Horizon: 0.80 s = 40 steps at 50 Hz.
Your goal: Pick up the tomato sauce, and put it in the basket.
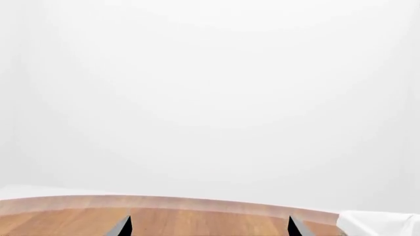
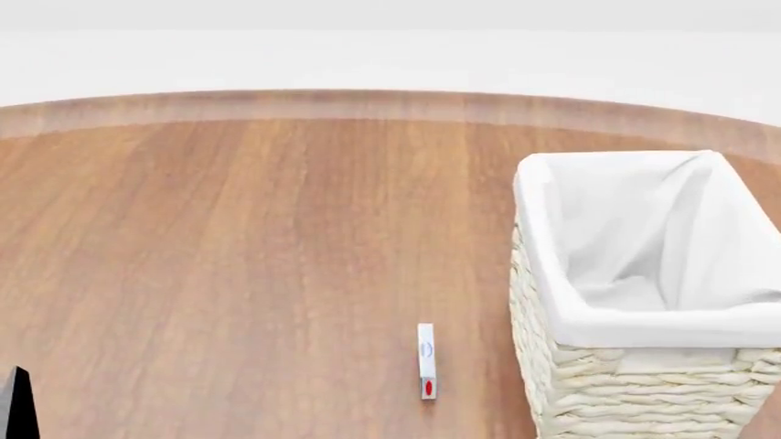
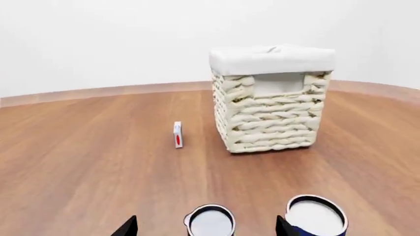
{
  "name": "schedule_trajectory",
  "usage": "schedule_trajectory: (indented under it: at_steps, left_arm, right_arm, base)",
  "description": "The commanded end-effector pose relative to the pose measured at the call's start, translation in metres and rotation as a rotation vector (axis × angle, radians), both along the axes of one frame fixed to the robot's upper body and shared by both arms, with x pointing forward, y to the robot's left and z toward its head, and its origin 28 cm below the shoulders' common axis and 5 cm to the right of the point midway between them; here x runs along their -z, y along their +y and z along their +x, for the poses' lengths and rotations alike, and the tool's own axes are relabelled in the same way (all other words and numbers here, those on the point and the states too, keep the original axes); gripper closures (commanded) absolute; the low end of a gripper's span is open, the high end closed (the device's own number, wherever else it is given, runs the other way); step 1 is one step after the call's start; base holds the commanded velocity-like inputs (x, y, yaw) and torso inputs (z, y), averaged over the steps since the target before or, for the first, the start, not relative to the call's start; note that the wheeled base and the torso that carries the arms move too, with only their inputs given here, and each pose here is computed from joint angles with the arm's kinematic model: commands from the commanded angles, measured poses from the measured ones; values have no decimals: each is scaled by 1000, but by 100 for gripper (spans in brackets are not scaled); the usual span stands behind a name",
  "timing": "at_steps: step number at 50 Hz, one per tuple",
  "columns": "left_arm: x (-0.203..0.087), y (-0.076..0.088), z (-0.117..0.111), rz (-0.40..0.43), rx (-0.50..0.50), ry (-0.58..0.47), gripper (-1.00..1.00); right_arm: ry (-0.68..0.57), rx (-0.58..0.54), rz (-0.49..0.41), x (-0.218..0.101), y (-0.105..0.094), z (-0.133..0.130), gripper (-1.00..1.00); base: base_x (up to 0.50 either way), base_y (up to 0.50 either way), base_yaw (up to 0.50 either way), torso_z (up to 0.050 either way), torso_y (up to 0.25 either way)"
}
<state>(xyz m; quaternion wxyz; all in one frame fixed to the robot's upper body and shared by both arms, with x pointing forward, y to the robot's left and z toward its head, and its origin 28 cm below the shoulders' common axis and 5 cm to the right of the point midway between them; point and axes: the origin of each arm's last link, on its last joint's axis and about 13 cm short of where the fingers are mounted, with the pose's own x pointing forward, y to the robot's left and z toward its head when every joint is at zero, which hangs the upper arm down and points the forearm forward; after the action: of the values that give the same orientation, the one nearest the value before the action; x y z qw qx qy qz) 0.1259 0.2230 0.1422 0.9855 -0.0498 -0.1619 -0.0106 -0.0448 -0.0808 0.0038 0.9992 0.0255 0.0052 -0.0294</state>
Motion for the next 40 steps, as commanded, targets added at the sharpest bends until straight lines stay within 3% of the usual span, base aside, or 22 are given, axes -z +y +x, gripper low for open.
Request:
schedule_trajectory:
  at_steps: [1,15,27,40]
  left_arm:
    - [1,1,1,-1,-3,3,-100]
    - [6,0,1,0,0,11,-100]
    - [4,3,-1,-6,-7,7,-100]
    - [8,5,1,-7,-14,13,-100]
  right_arm:
    - [35,3,3,11,-1,-3,-100]
    - [83,-2,11,26,-2,0,-100]
    - [168,-2,21,45,-5,20,-100]
    - [200,-24,34,45,-8,36,-100]
  base:
    - [0,0,0,0,0]
    - [0,0,0,0,0]
    - [0,0,0,0,0]
    - [0,0,0,0,0]
